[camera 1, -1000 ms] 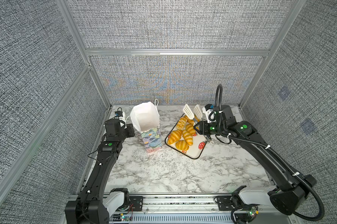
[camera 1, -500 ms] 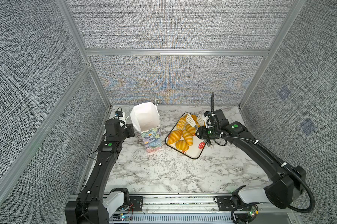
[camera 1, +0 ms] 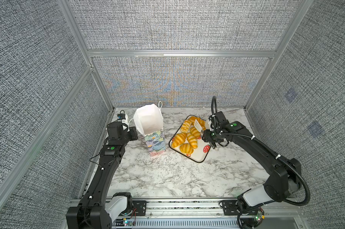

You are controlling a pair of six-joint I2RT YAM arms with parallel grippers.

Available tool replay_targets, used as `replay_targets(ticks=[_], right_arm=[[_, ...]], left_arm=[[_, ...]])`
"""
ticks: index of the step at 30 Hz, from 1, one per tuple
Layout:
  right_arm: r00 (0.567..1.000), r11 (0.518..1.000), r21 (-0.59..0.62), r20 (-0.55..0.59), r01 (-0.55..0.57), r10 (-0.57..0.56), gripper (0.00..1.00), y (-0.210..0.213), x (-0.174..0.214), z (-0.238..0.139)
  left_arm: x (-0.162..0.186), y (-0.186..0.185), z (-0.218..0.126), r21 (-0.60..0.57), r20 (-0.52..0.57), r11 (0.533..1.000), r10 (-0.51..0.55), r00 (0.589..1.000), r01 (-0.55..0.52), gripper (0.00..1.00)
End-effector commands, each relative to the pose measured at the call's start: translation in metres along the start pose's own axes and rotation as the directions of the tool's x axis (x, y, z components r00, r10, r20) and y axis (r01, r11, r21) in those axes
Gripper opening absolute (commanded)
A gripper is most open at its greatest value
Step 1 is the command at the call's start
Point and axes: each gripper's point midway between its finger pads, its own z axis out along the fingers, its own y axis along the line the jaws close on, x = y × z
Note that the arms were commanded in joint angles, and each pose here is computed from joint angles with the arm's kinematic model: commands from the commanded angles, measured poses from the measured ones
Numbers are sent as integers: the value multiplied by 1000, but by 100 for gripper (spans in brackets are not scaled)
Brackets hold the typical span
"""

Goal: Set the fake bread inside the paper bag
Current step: 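Lower the tongs with the right gripper onto a striped croissant on the tray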

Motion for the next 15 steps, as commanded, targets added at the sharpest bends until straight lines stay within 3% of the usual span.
replay_targets(ticks=[1, 15], right_arm=[[1000, 1000, -7, -1, -15, 15, 55, 1, -4, 6], [993, 998, -28, -101, -62, 59, 55, 2, 2, 49]], left_arm=[[-2, 0, 0, 4, 12, 1000, 3, 1000, -3, 0], [-2, 0, -1, 2, 14, 1000, 5, 1000, -5, 0]])
